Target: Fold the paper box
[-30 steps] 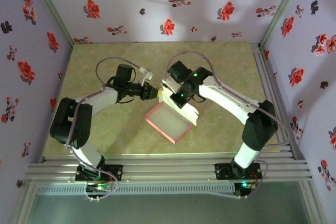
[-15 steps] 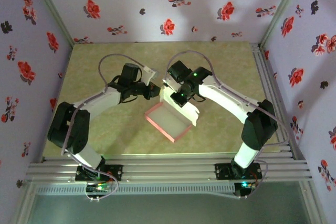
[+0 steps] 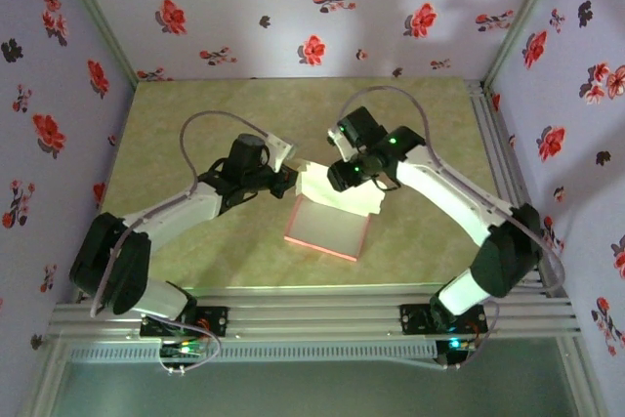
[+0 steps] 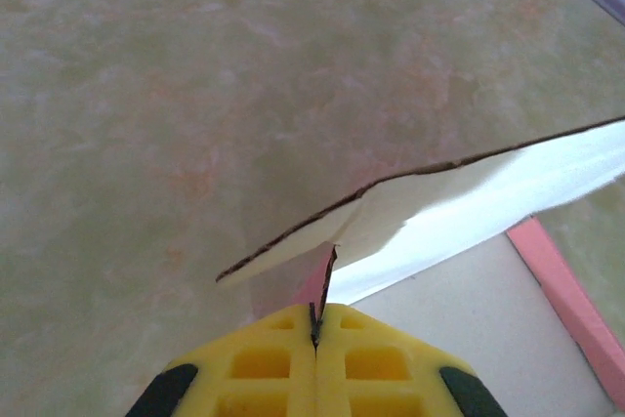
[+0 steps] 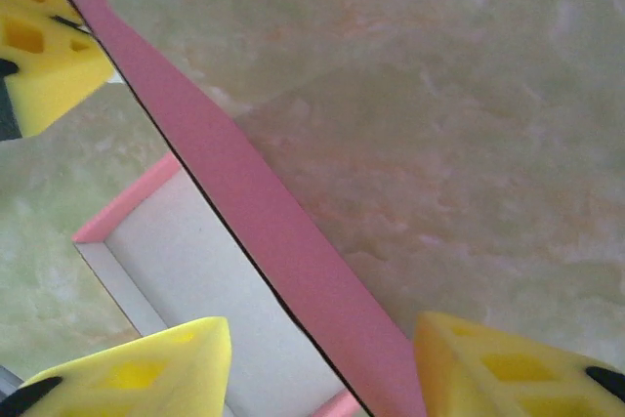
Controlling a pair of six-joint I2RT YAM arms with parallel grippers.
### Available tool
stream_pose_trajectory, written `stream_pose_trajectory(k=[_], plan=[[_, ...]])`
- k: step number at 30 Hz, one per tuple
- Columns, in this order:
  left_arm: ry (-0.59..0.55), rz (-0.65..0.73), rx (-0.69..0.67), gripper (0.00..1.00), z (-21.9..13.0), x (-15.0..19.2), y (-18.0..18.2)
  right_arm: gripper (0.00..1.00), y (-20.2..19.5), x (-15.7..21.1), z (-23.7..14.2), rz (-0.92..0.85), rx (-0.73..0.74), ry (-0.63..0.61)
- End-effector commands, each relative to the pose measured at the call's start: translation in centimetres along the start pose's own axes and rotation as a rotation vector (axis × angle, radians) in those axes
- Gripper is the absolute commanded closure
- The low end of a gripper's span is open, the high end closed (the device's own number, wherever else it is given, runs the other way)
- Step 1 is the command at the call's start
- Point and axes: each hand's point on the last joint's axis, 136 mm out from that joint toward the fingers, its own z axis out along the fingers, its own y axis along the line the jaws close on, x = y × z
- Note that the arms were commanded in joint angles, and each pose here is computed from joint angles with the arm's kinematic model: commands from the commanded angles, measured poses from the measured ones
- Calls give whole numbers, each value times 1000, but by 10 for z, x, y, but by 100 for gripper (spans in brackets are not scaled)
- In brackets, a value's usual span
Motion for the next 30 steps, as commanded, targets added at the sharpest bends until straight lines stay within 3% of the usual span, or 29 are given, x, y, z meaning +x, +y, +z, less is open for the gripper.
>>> stream_pose_trajectory(k=[1,11,23,30], plan=[[-34,-49,-120,100,-5,-1,15,43,-8,12,-4,108,-3,-31],[-25,-50,-139,100,-7,0,12,42,-38,43,2,158,-7,-29],[-13,-53,-154,100,-7,2,13,66,-65,49,1,185,121,-3],[-29,-77,-151,100,-9,-2,11,79,-61,49,7,222,95,7]])
